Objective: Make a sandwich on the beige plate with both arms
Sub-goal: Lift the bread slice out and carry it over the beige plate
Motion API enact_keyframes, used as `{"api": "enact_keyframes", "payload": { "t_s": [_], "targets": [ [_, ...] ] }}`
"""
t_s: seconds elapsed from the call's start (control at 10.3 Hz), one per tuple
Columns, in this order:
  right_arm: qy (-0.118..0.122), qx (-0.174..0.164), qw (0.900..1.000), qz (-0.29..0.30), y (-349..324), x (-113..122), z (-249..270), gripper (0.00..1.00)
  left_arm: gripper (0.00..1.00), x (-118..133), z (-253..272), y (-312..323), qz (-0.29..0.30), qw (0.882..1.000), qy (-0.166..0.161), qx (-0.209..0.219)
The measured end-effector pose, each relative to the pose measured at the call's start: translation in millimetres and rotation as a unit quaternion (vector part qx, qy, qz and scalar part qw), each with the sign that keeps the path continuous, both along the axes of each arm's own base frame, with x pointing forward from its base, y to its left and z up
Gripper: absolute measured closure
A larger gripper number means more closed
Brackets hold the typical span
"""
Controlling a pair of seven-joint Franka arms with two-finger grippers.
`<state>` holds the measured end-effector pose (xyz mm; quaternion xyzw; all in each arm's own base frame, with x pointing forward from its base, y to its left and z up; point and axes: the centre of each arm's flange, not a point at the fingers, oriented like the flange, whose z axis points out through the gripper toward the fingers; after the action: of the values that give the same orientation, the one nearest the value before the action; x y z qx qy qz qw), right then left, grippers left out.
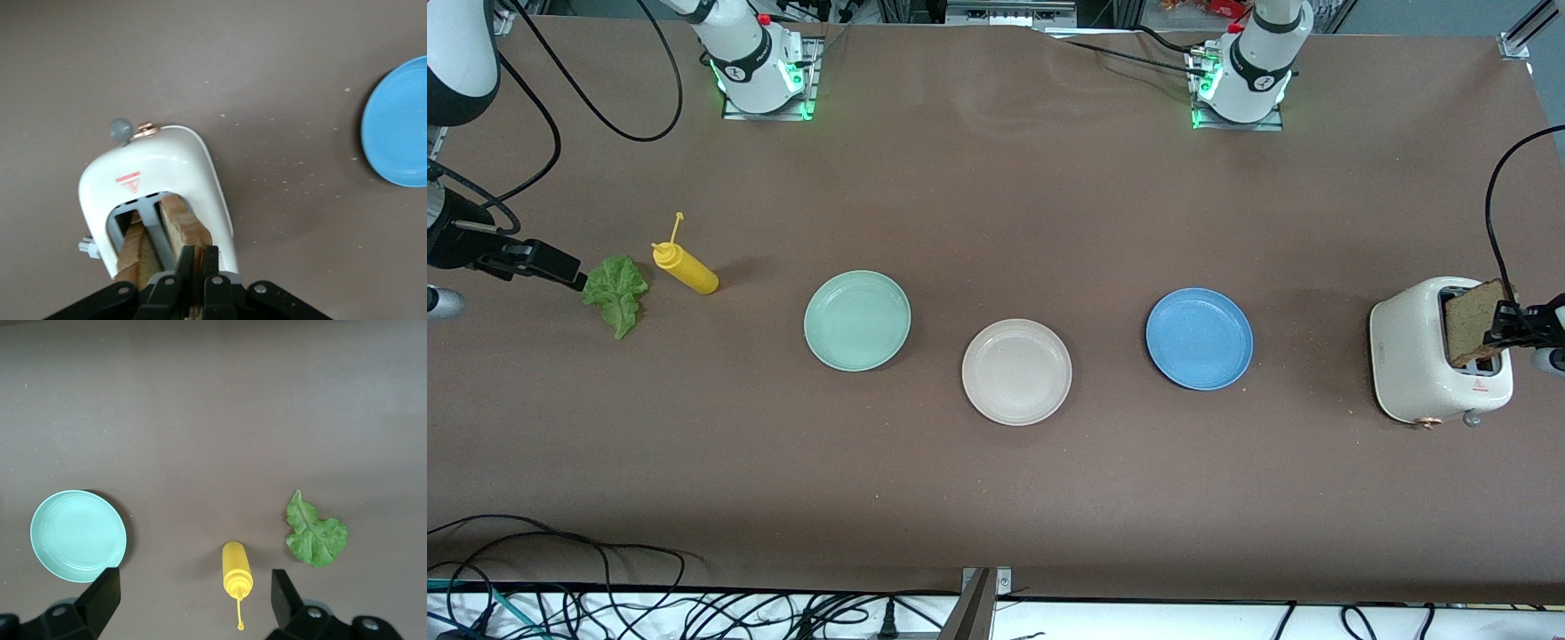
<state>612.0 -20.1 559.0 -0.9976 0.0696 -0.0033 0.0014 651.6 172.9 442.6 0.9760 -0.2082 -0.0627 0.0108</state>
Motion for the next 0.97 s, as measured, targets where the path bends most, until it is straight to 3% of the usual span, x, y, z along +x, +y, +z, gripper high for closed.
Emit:
{"api": "enact_keyframes", "payload": {
  "t_s": [0.39,0.68,0.97],
  "targets": [
    [0.0,0.0,1.0,-0.001,-1.0,0.0,0.0,0.0,0.91,13.2,15.8,-124.6,-0.008,0.999,0.031,-0.021],
    [0.0,0.0,1.0,0.0,-0.8,0.0,0.2,0.0,0.91,13.1,-1.4,-232.3,0.054,0.994,0.061,-0.073],
    [0.0,0.0,1.0,0.0,-0.9,0.0,0.2,0.0,0.91,11.3,-35.3,-326.1,0.141,0.97,0.123,-0.156]
  ]
}}
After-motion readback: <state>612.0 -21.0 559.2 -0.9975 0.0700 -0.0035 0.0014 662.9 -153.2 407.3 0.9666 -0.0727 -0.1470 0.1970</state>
